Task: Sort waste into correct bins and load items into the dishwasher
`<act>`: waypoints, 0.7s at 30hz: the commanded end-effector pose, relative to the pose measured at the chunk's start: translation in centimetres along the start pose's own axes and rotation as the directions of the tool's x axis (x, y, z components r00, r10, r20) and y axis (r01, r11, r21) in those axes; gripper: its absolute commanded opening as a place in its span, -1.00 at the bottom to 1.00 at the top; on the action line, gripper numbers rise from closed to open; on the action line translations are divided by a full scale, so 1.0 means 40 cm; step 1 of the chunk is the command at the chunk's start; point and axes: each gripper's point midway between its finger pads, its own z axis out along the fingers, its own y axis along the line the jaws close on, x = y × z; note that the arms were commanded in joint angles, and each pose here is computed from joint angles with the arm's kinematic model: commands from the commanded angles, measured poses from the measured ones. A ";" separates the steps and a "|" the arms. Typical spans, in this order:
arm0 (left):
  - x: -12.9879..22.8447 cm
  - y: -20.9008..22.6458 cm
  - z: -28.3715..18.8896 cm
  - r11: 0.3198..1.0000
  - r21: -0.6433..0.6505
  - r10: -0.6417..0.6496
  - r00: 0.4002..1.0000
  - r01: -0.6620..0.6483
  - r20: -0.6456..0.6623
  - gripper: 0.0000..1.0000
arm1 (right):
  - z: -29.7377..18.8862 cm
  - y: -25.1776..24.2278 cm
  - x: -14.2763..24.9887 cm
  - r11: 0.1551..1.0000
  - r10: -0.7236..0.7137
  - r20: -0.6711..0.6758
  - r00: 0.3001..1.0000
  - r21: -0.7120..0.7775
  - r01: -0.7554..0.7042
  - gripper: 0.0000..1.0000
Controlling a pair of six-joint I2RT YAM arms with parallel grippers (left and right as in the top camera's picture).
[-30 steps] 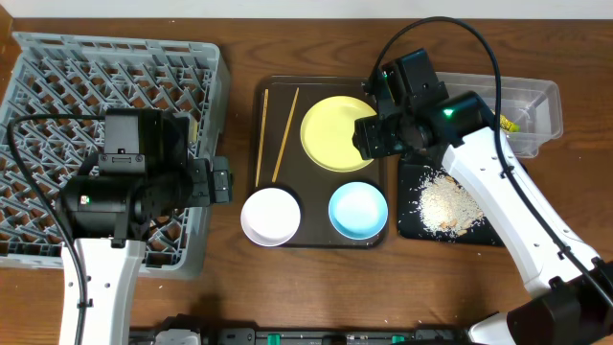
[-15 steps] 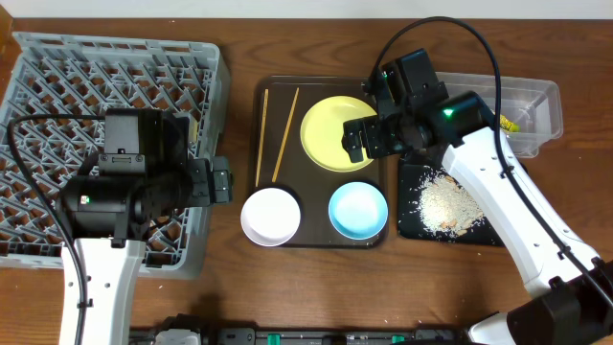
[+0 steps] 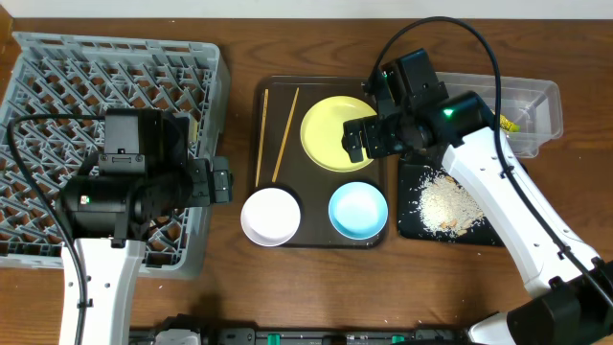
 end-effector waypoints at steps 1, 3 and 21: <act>-0.006 0.002 -0.006 1.000 -0.010 0.018 1.000 -0.018 0.010 0.98 | -0.035 0.020 -0.018 1.000 -0.016 0.041 0.999 -0.020 0.017 0.99; -0.006 0.001 -0.006 1.000 -0.010 0.018 1.000 -0.018 0.010 0.98 | -0.035 0.020 -0.018 1.000 -0.016 0.042 0.999 -0.020 0.017 0.99; -0.006 0.001 -0.006 1.000 -0.010 0.018 1.000 -0.018 0.010 0.98 | -0.348 -0.103 0.016 0.950 -0.147 0.301 0.942 0.308 0.050 0.99</act>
